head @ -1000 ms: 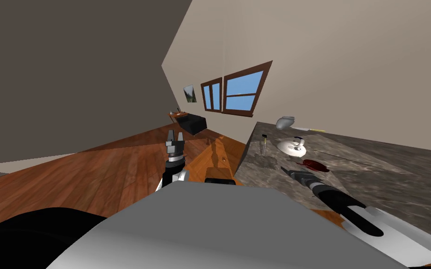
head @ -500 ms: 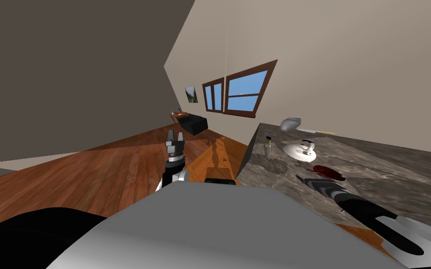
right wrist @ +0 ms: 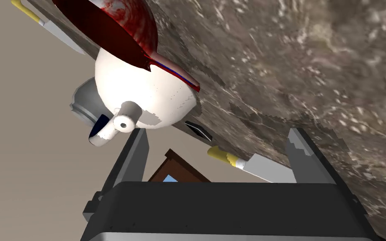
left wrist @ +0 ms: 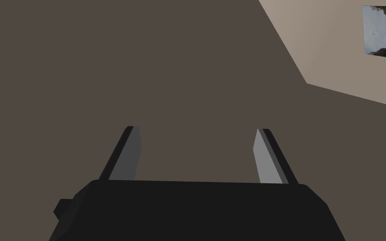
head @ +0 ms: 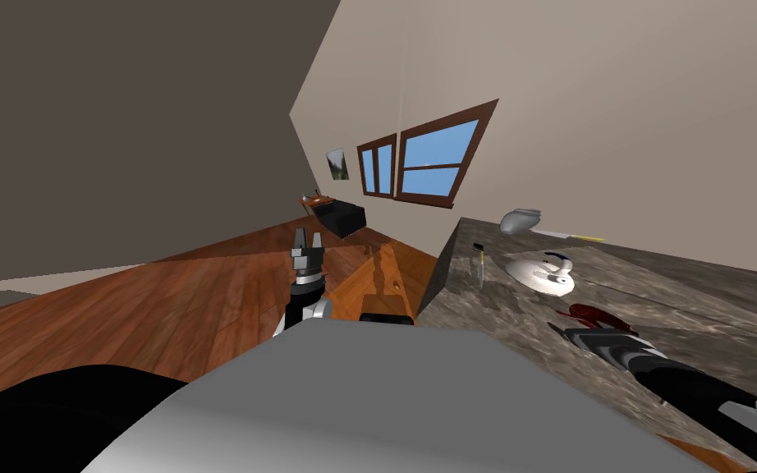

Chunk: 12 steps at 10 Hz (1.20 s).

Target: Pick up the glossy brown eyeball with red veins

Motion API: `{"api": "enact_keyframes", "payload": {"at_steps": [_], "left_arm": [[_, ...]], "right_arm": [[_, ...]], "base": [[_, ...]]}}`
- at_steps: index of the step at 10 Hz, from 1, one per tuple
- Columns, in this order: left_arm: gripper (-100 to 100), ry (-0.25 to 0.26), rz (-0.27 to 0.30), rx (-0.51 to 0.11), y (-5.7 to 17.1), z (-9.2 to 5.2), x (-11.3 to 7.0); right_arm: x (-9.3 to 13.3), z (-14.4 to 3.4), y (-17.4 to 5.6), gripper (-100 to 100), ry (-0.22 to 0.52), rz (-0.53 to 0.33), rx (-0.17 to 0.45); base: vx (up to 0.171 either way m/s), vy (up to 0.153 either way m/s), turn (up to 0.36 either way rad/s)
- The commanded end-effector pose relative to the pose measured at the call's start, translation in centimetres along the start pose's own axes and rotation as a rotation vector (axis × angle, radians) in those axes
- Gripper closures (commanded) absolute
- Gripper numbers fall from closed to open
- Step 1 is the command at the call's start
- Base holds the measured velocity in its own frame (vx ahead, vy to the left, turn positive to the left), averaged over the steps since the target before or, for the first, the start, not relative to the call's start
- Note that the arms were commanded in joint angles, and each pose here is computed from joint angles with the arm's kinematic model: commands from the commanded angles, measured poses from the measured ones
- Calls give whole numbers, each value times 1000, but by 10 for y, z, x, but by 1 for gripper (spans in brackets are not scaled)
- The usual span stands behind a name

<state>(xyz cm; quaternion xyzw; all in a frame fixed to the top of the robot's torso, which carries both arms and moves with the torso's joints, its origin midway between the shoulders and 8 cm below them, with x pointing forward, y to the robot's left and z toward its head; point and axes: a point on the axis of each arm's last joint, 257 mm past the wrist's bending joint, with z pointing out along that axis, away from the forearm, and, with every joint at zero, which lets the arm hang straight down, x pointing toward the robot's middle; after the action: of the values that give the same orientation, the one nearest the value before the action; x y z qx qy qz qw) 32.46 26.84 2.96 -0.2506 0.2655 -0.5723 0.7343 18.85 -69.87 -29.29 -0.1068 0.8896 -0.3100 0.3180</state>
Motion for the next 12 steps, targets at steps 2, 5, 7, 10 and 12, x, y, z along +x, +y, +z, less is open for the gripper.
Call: {"api": "enact_keyframes", "payload": {"at_steps": [2,5,7,10,12], "left_arm": [[0,0,0,0,0,0,0],[0,0,0,0,0,0,0],[0,0,0,0,0,0,0],[0,0,0,0,0,0,0],[0,0,0,0,0,0,0]], "right_arm": [[31,-7,-27,-100,80,-112,23],[66,-17,-47,-100,160,-210,24],[87,-25,-51,-100,204,-254,12],[127,-40,-33,-100,268,-287,-47],[121,-38,-37,0,259,-285,-35]], "base": [[88,-23,71],[89,-47,56],[68,-46,52],[84,-82,65],[23,-21,8]]}}
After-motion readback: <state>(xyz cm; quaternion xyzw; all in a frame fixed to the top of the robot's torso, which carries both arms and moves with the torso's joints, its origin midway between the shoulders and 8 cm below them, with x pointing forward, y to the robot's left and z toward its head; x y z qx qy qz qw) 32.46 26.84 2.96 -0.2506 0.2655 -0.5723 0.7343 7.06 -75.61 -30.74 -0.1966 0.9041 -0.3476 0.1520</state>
